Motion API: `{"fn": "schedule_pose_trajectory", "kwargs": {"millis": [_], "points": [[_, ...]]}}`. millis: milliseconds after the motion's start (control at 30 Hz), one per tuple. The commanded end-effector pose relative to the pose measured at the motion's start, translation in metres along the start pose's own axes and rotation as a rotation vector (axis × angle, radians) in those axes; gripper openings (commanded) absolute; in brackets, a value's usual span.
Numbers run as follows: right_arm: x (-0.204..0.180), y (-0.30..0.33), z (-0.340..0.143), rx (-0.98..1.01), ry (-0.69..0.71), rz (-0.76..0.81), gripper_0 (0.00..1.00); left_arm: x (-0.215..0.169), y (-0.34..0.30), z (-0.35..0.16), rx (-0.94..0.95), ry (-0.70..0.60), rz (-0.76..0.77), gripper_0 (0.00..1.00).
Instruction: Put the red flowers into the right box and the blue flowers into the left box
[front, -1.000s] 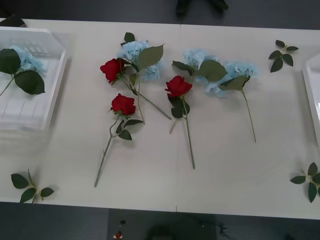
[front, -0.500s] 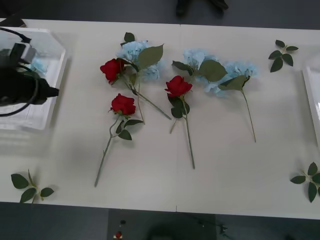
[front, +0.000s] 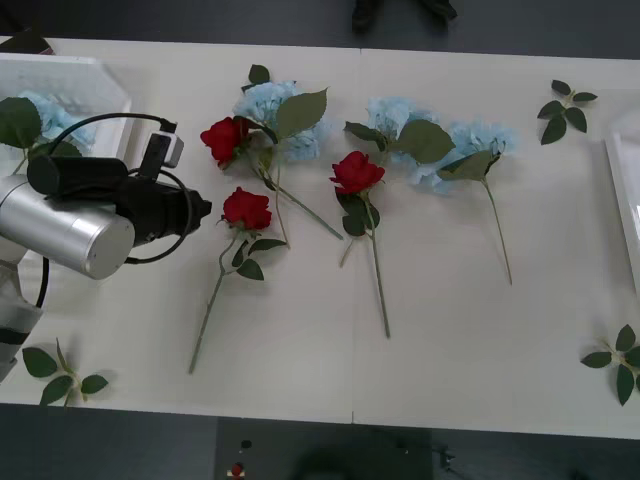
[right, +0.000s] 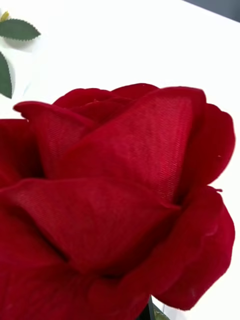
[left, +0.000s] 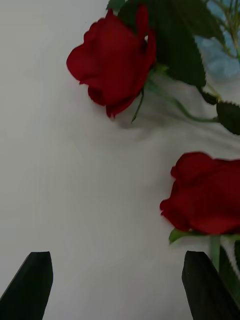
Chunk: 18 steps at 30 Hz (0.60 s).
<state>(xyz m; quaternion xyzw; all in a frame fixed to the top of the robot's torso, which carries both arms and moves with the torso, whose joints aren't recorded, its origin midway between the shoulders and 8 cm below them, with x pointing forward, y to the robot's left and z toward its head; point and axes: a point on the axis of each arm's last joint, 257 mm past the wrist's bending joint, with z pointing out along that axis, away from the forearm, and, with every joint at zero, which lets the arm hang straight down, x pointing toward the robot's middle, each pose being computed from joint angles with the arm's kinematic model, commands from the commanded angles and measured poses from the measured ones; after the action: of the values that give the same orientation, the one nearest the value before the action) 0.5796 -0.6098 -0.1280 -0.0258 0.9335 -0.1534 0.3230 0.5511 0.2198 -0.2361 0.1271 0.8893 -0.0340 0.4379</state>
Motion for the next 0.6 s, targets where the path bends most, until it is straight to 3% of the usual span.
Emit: {"fn": "schedule_pose_trajectory", "kwargs": {"millis": [33, 67, 100, 133, 600], "points": [[-0.020, 0.000, -0.012, 0.013, -0.011, 0.062, 0.09, -0.062, -0.002, 0.002, 0.000, -0.110, -0.197, 0.75], [-0.021, 0.000, -0.012, 0.016, -0.011, 0.069, 0.46, -0.070, -0.005, 0.005, 0.002, -0.118, -0.230, 0.75], [-0.022, 0.000, -0.013, 0.015, -0.011, 0.073, 0.66, -0.072, -0.005, 0.007, -0.001, -0.119, -0.245, 0.75], [-0.021, 0.000, -0.012, 0.015, -0.009, 0.073, 0.99, -0.078, -0.005, 0.010, -0.008, -0.124, -0.273, 0.75], [-0.021, 0.030, -0.013, -0.095, 0.001, 0.133, 1.00, -0.090, -0.006, 0.044, -0.020, -0.128, -0.537, 0.75]]}}
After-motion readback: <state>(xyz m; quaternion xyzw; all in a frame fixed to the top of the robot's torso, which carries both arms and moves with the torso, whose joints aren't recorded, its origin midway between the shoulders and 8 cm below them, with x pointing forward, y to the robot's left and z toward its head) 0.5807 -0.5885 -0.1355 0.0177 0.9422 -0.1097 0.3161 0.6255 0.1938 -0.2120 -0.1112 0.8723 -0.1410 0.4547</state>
